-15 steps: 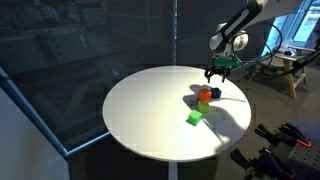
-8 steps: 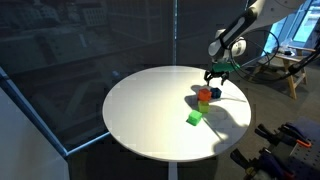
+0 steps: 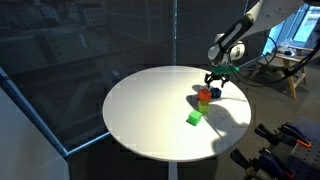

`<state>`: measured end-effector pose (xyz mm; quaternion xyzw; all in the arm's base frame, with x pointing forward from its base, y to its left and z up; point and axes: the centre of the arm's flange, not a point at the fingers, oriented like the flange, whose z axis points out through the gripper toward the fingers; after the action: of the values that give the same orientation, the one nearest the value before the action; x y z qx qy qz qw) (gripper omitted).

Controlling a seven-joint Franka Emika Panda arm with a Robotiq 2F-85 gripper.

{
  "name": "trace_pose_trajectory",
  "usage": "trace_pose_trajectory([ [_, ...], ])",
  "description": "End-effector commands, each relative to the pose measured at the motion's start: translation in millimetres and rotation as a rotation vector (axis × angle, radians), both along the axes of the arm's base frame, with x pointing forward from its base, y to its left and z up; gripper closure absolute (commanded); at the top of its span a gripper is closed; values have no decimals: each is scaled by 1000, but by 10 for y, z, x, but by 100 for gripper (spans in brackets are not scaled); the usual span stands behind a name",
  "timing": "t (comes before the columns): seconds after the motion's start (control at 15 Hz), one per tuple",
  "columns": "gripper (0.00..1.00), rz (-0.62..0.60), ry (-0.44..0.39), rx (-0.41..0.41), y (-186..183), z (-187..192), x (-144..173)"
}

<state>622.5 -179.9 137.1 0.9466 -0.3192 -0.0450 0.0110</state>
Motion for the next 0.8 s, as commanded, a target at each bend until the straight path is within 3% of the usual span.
trace_pose_trajectory([
  [0.0, 0, 0, -7, 2, -125, -50, 71],
  [0.73, 0, 13, -1, 5, -145, -99, 3],
])
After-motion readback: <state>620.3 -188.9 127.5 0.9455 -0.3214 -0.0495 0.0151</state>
